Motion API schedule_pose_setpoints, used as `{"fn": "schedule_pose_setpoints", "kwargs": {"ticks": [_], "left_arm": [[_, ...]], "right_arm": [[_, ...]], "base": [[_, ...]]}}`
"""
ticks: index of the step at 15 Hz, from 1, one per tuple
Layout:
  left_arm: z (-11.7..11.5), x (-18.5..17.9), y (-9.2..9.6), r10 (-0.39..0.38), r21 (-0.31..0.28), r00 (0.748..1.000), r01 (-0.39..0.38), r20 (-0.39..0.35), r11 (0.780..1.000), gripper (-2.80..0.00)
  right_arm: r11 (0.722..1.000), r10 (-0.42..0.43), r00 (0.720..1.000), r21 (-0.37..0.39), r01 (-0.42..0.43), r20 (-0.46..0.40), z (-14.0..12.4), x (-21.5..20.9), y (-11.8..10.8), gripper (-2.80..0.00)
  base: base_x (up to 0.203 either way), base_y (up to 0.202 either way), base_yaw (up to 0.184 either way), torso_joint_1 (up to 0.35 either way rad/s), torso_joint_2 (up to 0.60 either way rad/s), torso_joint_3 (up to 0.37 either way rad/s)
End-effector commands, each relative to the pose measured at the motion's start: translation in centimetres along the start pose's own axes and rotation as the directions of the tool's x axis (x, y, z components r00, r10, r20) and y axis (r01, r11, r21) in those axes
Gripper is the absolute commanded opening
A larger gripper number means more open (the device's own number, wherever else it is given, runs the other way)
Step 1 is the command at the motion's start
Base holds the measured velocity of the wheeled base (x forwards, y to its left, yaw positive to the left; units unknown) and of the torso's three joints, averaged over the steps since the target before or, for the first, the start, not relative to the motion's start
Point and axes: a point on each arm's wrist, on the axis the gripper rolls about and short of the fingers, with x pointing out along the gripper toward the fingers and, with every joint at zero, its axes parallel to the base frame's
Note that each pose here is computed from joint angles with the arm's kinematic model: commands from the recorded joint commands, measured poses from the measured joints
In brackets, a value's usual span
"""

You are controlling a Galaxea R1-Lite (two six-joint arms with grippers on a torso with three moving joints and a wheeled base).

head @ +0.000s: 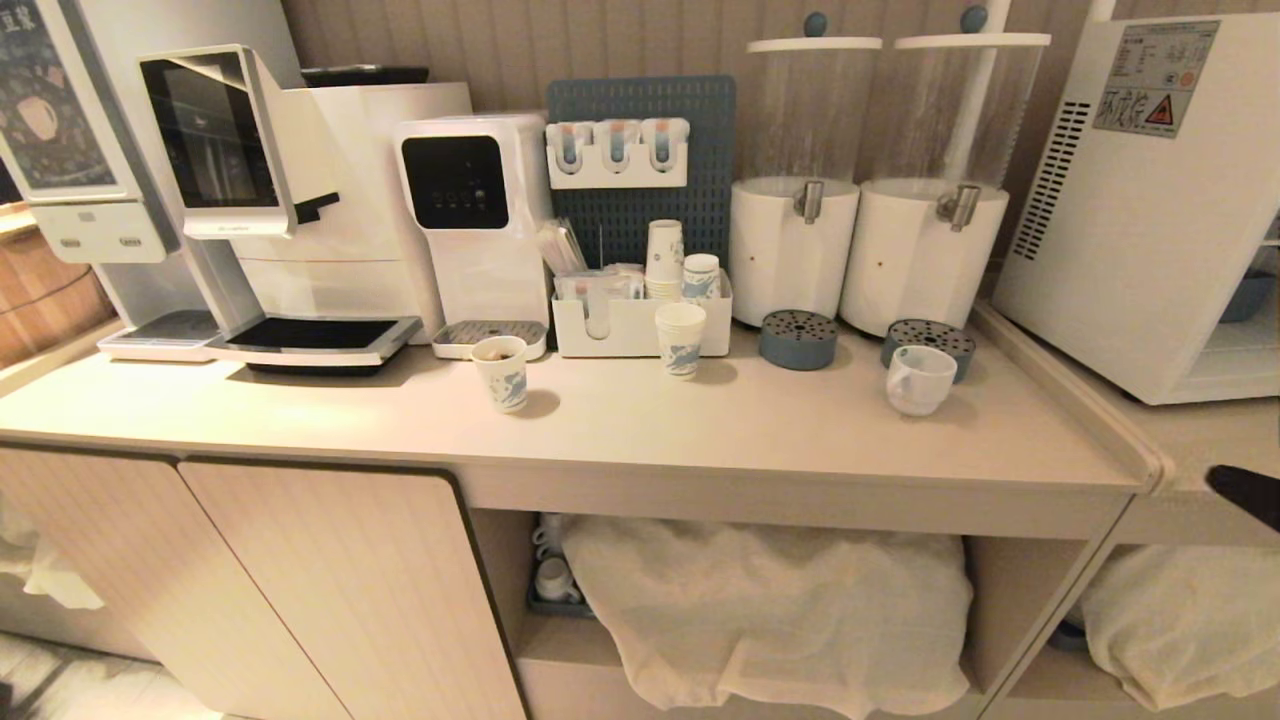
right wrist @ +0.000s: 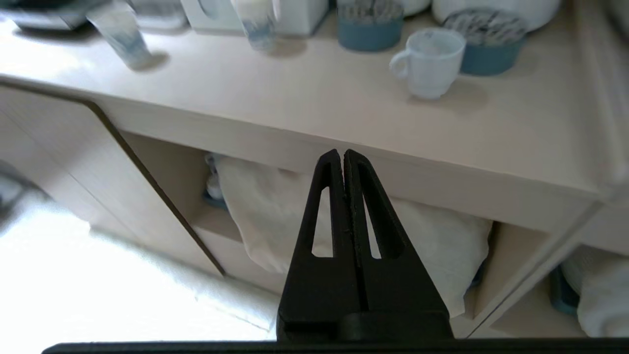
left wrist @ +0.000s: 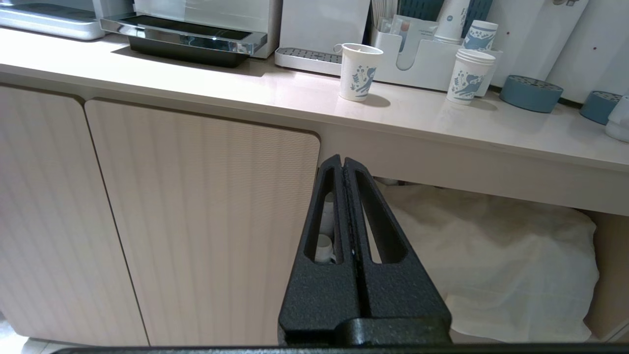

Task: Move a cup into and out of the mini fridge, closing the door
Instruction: Close the freezer door

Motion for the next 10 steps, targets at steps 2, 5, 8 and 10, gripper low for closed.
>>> {"fn": "schedule_pose_setpoints", "kwargs": {"ticks": [2,5,8,10], "left_arm": [[-1.1,0.1,0.2,0.005,-0.001,0.999,-0.005,-0.034,1.0,-2.8],[-1.1,0.1,0.2,0.005,-0.001,0.999,-0.005,-0.034,1.0,-2.8],[-1.1,0.1,0.2,0.005,-0.001,0.999,-0.005,-0.034,1.0,-2.8],[-1.1,0.1,0.2,0.005,-0.001,0.999,-0.005,-0.034,1.0,-2.8]], "right_arm": [[0.999,0.009,0.993,-0.038,-0.004,0.12,-1.3,-8.7,3.4,-2.8],[0.995,0.095,0.993,-0.04,-0.093,0.068,-4.5,-12.9,4.7,-2.8],[0.993,0.102,0.985,-0.065,-0.094,0.136,-7.3,-15.1,5.3,-2.8],[0.994,-0.108,0.982,0.017,0.107,0.156,-8.1,-15.1,4.7,-2.8]], "base": [[0.0,0.0,0.0,0.0,0.0,0.0],[0.0,0.0,0.0,0.0,0.0,0.0],[0.0,0.0,0.0,0.0,0.0,0.0],[0.0,0.0,0.0,0.0,0.0,0.0]]}}
